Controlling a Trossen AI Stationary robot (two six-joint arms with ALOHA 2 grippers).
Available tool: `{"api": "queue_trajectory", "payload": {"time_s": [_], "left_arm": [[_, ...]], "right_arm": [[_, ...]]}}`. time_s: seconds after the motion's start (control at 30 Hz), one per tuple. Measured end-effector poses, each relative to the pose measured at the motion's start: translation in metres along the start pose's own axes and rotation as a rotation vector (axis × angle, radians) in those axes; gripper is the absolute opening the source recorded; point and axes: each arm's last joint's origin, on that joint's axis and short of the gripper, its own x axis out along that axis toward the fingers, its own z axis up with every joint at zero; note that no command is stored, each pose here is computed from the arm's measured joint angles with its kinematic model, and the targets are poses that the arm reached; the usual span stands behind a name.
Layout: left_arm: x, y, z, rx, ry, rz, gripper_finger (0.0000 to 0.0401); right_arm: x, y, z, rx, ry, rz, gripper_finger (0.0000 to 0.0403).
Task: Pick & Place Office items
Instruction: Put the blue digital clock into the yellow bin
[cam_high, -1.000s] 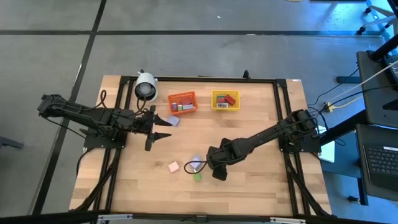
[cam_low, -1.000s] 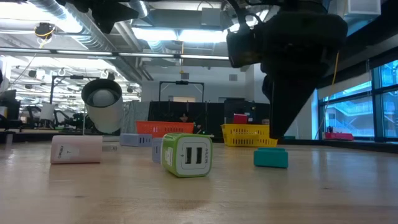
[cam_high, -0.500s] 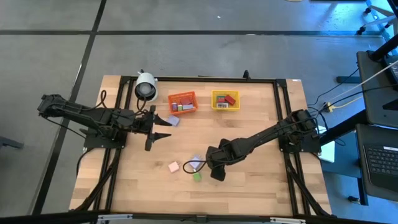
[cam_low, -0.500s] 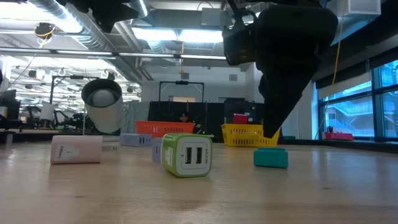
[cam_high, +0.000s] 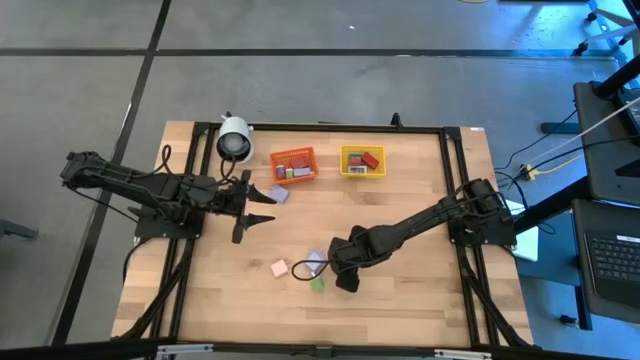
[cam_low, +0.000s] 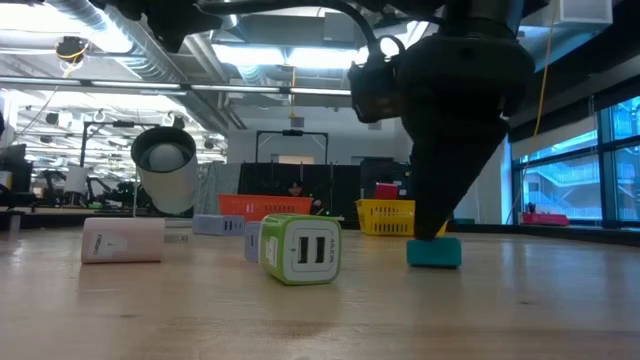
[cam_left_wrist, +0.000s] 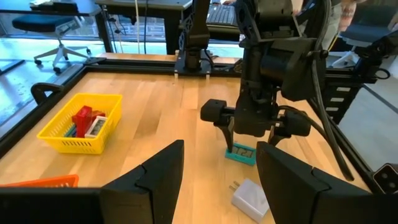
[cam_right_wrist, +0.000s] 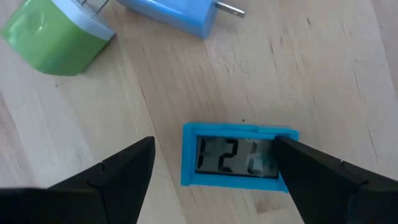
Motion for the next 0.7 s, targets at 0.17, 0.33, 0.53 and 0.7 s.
{"api": "queue_trajectory", "payload": {"time_s": [0.17, 0.33, 0.53, 0.7], "left_arm": [[0.0000, 0.0000, 0.0000, -0.001, 0.000, 0.000, 0.0196], [0.0000, -0.0003, 0.0001, -0.001, 0.000, -0.011, 0.0196], [0.0000, -0.0003, 0.0001, -0.002, 0.000, -0.011, 0.0196], [0.0000, -0.0004, 0.0010, -0.020, -0.009, -0.012, 0.0196]], "right_arm": [[0.0012, 0.0001, 0.0001, 0.001, 0.001, -0.002, 0.0332], [0.0019, 0.0004, 0.0005, 0.003, -0.005, -0.001, 0.0328], [0.0023, 0.0005, 0.0015, 0.059, -0.015, 0.002, 0.0302], [0.0027, 0.0001, 0.0014, 0.090, -0.013, 0.000, 0.0274]]}}
